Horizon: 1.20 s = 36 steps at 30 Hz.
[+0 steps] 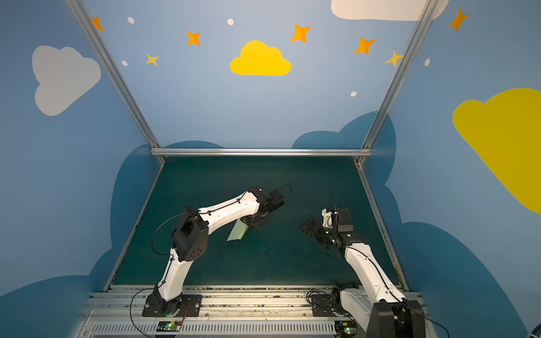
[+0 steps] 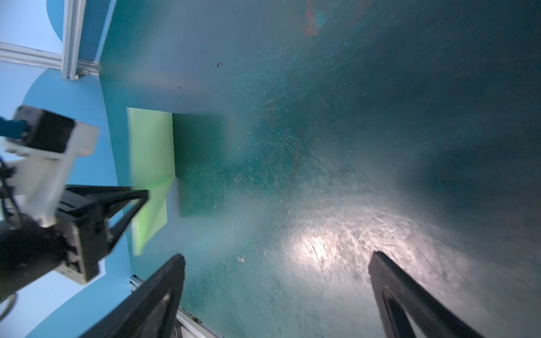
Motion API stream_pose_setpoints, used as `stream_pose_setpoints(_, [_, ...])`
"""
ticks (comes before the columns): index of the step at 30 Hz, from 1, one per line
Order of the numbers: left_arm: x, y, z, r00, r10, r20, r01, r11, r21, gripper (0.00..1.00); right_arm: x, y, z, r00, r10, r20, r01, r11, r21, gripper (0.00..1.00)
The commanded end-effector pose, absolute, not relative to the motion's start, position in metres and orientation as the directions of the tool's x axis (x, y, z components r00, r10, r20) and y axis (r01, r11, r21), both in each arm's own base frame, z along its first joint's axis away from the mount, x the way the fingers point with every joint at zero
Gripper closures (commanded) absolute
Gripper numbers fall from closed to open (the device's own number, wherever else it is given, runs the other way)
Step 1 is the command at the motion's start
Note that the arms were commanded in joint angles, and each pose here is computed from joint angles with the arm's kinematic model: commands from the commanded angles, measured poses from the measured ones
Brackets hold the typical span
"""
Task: Fold a paper plane with a square sheet of paper (fold left side to right side)
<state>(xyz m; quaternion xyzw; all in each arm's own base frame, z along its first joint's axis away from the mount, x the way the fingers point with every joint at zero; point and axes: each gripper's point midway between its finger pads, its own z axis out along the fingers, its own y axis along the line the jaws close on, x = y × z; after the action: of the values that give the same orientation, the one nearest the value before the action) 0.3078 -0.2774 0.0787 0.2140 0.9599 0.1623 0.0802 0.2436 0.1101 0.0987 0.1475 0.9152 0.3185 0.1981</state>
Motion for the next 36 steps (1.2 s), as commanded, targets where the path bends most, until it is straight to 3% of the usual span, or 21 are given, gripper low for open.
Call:
stream_pose_setpoints(1, [0.304, -0.307, 0.09, -0.918, 0.382, -0.105, 0.36, 0.915, 0.181, 0.58, 0.23, 0.106, 0.094, -0.89, 0.386, -0.242, 0.158, 0.76, 0.631, 0.03])
stream_pose_setpoints(6, [0.32, -0.328, 0.126, -0.943, 0.242, -0.229, 0.264, 0.962, -0.074, 0.38, 0.225, 0.102, 0.094, -0.89, 0.383, -0.247, 0.164, 0.776, 0.61, 0.03])
stream_pose_setpoints(13, [0.331, -0.284, 0.146, -0.95, 0.021, -0.311, 0.112, 0.954, -0.278, 0.24, 0.229, 0.133, 0.108, -0.929, 0.295, -0.223, 0.048, 0.693, 0.719, 0.06])
stream_pose_setpoints(20, [0.325, -0.202, 0.15, -0.912, -0.167, -0.375, -0.057, 0.957, -0.286, 0.01, 0.23, 0.179, 0.108, -0.966, 0.166, -0.197, -0.032, 0.682, 0.731, 0.3])
stream_pose_setpoints(24, [0.322, -0.167, 0.143, -0.888, -0.251, -0.385, -0.134, 0.943, -0.304, 0.0, 0.234, 0.221, 0.111, -0.976, 0.056, -0.209, -0.117, 0.679, 0.725, 0.53])
stream_pose_setpoints(29, [0.318, -0.158, 0.123, -0.914, -0.273, -0.302, -0.152, 0.917, -0.369, 0.0, 0.237, 0.269, 0.103, -0.976, -0.07, -0.204, -0.194, 0.704, 0.683, 0.76])
stream_pose_setpoints(32, [0.314, -0.172, 0.109, -0.948, -0.214, -0.234, -0.103, 0.906, -0.41, 0.0, 0.24, 0.281, 0.097, -0.979, -0.076, -0.19, -0.187, 0.711, 0.678, 0.76])
stream_pose_setpoints(36, [0.308, -0.188, 0.085, -0.976, -0.165, -0.142, -0.086, 0.89, -0.448, 0.0, 0.242, 0.28, 0.092, -0.981, -0.066, -0.184, -0.174, 0.721, 0.67, 0.65])
